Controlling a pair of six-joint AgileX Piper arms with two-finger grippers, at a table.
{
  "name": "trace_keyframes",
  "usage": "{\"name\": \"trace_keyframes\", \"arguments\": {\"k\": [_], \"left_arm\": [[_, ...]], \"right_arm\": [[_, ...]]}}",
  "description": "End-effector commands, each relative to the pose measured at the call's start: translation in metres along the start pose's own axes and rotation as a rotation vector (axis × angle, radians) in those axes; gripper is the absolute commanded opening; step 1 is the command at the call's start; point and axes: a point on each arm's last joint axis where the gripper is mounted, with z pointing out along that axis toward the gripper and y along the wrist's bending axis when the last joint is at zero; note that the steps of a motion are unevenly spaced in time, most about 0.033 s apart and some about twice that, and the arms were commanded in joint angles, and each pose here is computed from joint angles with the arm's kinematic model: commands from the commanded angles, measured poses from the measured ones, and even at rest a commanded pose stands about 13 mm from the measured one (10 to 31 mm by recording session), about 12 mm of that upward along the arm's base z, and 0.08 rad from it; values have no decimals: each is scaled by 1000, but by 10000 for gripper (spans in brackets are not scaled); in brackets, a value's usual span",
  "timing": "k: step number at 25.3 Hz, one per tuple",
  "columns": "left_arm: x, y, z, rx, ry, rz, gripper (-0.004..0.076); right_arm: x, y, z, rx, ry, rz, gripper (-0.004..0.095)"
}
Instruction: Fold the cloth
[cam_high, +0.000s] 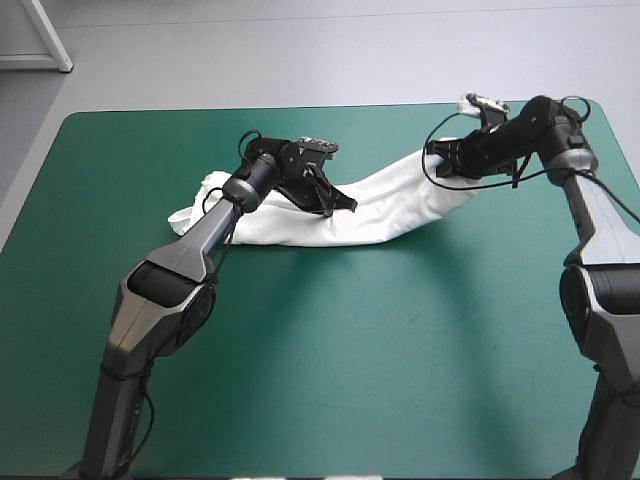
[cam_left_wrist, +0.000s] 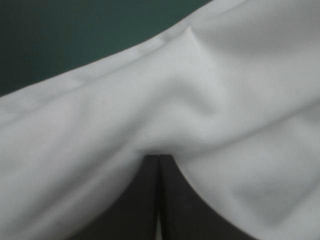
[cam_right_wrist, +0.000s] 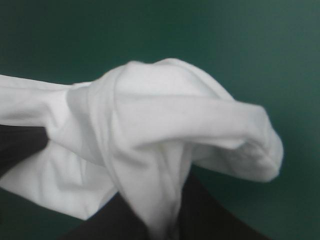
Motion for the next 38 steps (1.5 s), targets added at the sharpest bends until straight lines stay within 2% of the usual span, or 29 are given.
{"name": "trace_keyframes", "arguments": {"k": [1,11,14,18,24,29,31,33,38], "left_arm": [[3,-10,6,42,25,-20,-9],[5,-10,10,52,34,-25,-9],[5,-10,10,52,34,-25,-9],[3,-9,6,48,35,-16,-9],[-14,-6,-51,26,-6,17,-9],[-22,-14,-161,-78,-183,77,-9],[-9,-12,-194,-177,-195,96,-9],[28,-1,-224,-291,-133,93,-9],[141,33,-242,-313,68,-81,-9]], "right_arm": [[-21,45,-69,-108,-157,-47,-15],[-30,116,-111,-234,-292,-149,-15],[-31,126,-114,-266,-319,-153,-15],[-32,127,-114,-267,-335,-149,-14],[-32,127,-114,-264,-336,-166,-15],[-31,127,-114,-267,-319,-169,-15],[-30,128,-114,-273,-317,-169,-15],[-28,135,-113,-322,-309,-168,-14],[-18,187,-88,-442,-333,-229,-13]]}}
